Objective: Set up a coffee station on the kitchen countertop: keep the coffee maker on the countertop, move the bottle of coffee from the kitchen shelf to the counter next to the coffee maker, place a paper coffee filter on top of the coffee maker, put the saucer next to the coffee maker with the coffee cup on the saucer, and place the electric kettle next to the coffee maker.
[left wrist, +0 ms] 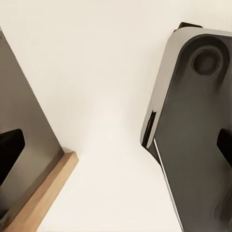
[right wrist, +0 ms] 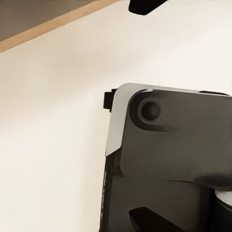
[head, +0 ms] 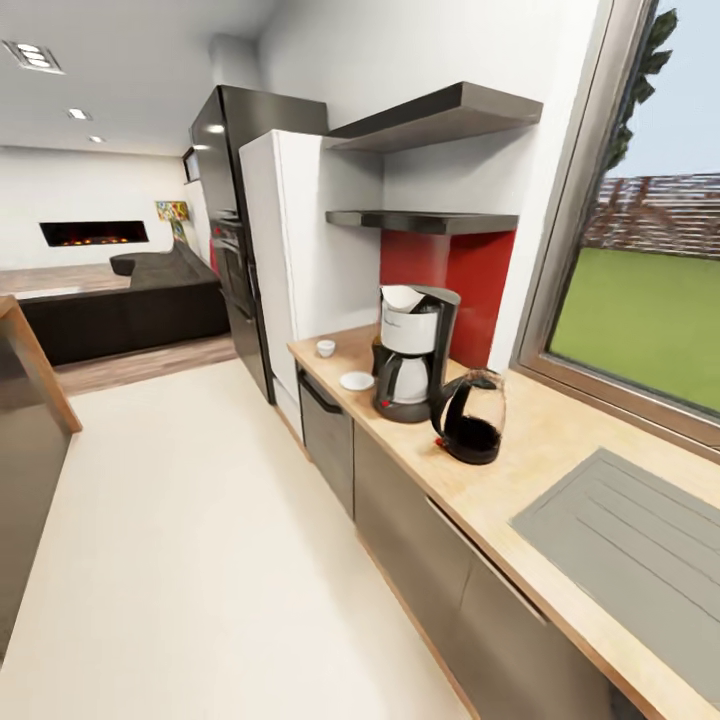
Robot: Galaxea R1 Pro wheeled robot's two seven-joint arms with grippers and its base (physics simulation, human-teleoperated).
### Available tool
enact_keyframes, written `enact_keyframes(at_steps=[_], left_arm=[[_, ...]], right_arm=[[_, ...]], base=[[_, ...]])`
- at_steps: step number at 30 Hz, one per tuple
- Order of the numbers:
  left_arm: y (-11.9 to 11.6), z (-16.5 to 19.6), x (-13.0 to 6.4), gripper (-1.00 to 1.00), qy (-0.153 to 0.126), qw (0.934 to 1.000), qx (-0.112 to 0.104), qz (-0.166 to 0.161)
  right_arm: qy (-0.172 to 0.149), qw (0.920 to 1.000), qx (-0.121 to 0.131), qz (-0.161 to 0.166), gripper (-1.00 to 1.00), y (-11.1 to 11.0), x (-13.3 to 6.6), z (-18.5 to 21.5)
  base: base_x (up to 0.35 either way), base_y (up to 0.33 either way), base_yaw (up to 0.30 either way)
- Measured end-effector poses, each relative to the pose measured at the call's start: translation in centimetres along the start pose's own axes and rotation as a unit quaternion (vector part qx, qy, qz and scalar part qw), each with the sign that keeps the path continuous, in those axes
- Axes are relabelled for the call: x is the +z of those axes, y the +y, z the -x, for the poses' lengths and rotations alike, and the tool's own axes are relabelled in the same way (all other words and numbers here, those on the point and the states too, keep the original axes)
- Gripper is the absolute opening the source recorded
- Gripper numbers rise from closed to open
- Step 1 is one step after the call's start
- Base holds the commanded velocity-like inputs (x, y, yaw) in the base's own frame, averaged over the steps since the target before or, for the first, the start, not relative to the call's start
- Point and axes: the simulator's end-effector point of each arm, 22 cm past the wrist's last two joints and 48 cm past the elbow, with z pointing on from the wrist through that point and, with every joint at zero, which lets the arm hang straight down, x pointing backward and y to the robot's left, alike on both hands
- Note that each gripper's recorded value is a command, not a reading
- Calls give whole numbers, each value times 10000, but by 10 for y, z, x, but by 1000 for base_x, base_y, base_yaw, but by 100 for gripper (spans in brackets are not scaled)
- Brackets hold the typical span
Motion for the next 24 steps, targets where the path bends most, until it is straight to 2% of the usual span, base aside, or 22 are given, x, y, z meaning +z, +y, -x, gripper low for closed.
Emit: enact_keyframes(at_steps=[6,13,24], left_arm=[[-1,-1,0,100,7,10000,-16,-9],[-2,-3,0,100,21,10000,-15,-16],[-3,-5,0,100,45,10000,80,-24]], right_arm=[[13,10000,1,-2,100,0,0,-1],[31,10000,2,-2,100,0,0,-3],[65,10000,6,0,100,0,1,-6]], base=[[157,279,273],[263,239,273],[324,96,273]])
